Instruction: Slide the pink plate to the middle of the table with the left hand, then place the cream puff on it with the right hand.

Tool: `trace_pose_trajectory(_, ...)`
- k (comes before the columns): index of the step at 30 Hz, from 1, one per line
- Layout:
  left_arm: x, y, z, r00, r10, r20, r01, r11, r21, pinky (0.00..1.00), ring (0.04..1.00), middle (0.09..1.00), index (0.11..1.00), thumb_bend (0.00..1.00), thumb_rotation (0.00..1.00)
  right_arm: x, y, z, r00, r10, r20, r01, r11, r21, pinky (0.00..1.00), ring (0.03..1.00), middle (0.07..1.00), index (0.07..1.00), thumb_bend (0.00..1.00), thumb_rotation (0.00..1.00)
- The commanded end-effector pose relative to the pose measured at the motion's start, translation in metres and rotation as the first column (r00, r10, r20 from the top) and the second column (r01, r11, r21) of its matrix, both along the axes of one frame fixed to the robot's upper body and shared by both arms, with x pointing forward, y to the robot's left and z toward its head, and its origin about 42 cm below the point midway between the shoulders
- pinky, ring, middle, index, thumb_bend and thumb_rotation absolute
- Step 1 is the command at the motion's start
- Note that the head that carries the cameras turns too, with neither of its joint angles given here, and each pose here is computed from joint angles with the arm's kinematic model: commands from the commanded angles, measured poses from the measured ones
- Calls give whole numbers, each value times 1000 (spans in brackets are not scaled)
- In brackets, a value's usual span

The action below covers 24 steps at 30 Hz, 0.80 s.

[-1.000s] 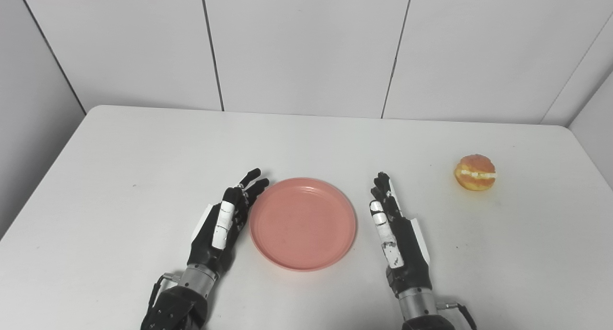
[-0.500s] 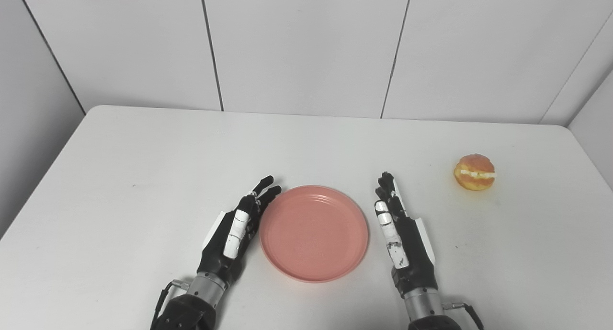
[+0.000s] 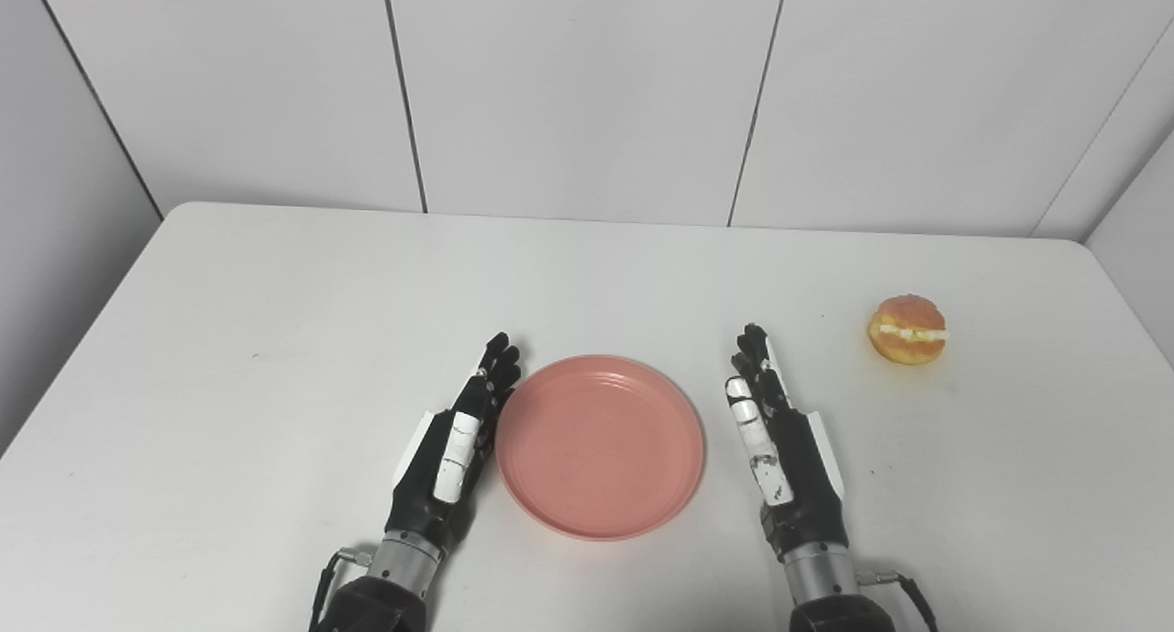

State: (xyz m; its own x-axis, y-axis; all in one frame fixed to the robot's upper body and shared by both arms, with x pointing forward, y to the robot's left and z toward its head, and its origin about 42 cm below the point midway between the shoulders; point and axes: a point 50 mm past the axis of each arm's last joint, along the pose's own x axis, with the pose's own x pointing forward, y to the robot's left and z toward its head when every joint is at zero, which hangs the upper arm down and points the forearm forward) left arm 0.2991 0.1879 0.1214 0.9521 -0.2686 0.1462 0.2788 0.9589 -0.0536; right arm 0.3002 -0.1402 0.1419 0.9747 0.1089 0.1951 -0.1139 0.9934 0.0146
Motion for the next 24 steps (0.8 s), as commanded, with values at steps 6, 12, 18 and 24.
trace_pose_trajectory(6, -8, -10, -6, 999, 25, 21, -25, 1000, -16, 1000, 1000, 1000, 1000, 814, 997, 13, -5, 14, 997, -52, 64, 54, 998, -22, 1000, 993, 996, 985, 581, 882)
trace_pose_trajectory(12, -20, -15, -4, 999, 47, -1, -47, 999, -20, 1000, 1000, 1000, 1000, 830, 1000, 25, -19, 19, 989, -90, 114, 104, 987, -120, 1000, 1000, 1000, 994, 613, 917)
trace_pose_trajectory(18, -26, -16, -7, 997, 73, 23, -72, 997, -18, 1000, 1000, 1000, 1000, 797, 1000, 39, -36, 26, 969, -140, 203, 184, 959, -217, 978, 1000, 1000, 1000, 603, 932)
trace_pose_trajectory(24, -26, -14, -13, 992, 104, 77, -104, 995, -1, 1000, 1000, 1000, 1000, 766, 1000, 52, -52, 39, 947, -164, 278, 243, 928, -281, 998, 1000, 1000, 999, 637, 886)
